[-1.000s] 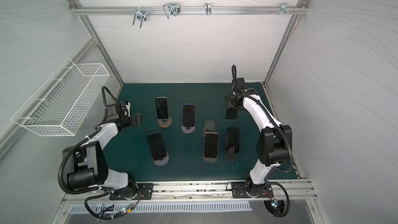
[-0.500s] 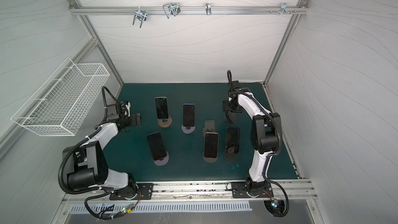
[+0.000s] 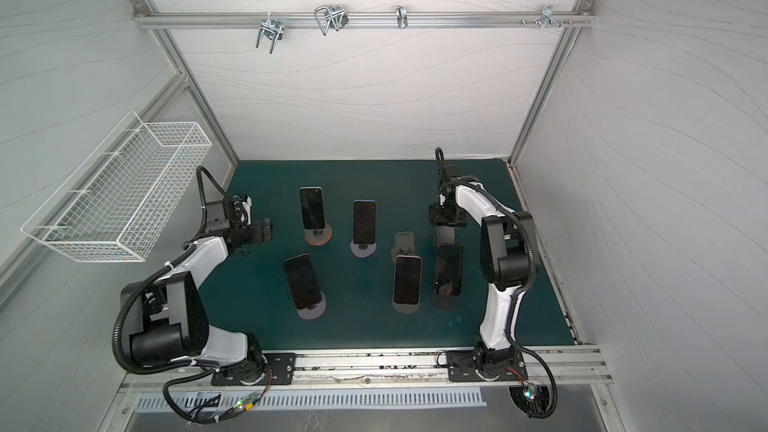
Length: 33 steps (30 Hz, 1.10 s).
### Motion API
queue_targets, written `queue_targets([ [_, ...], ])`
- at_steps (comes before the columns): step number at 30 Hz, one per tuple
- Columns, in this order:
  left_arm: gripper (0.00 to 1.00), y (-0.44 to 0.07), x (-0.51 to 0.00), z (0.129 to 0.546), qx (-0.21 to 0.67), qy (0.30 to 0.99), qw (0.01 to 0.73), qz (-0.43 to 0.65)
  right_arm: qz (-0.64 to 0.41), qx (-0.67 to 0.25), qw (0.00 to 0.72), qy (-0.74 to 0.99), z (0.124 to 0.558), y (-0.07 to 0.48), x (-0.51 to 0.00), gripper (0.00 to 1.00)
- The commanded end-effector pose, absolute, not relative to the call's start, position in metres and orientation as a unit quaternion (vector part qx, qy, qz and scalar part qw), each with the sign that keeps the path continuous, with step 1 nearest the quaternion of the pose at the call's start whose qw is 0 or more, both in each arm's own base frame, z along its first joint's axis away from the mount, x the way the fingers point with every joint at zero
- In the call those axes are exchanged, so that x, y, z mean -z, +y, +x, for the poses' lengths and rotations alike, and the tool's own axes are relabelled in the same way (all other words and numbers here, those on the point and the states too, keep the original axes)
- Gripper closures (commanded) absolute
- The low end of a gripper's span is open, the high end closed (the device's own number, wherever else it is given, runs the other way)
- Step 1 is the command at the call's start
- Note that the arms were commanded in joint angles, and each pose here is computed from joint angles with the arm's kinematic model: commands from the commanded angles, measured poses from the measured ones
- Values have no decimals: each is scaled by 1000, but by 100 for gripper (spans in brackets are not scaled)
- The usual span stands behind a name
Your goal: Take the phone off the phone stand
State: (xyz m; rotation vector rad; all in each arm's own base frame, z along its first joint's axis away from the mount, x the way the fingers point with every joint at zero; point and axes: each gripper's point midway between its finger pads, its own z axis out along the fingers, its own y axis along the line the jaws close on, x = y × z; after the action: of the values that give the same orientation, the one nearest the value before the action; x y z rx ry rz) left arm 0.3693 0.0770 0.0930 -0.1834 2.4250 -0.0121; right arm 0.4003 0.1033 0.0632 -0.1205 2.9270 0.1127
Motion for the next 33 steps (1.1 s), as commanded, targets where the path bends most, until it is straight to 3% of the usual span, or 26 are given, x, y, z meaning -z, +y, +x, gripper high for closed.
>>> queue_targets([
  [1, 4, 76, -102, 376, 5, 929, 365, -58, -51, -34, 93, 994, 396, 109, -56, 34],
  [33, 5, 73, -103, 376, 11, 929, 366, -51, -46, 7, 7, 999, 378, 102, -1, 25],
])
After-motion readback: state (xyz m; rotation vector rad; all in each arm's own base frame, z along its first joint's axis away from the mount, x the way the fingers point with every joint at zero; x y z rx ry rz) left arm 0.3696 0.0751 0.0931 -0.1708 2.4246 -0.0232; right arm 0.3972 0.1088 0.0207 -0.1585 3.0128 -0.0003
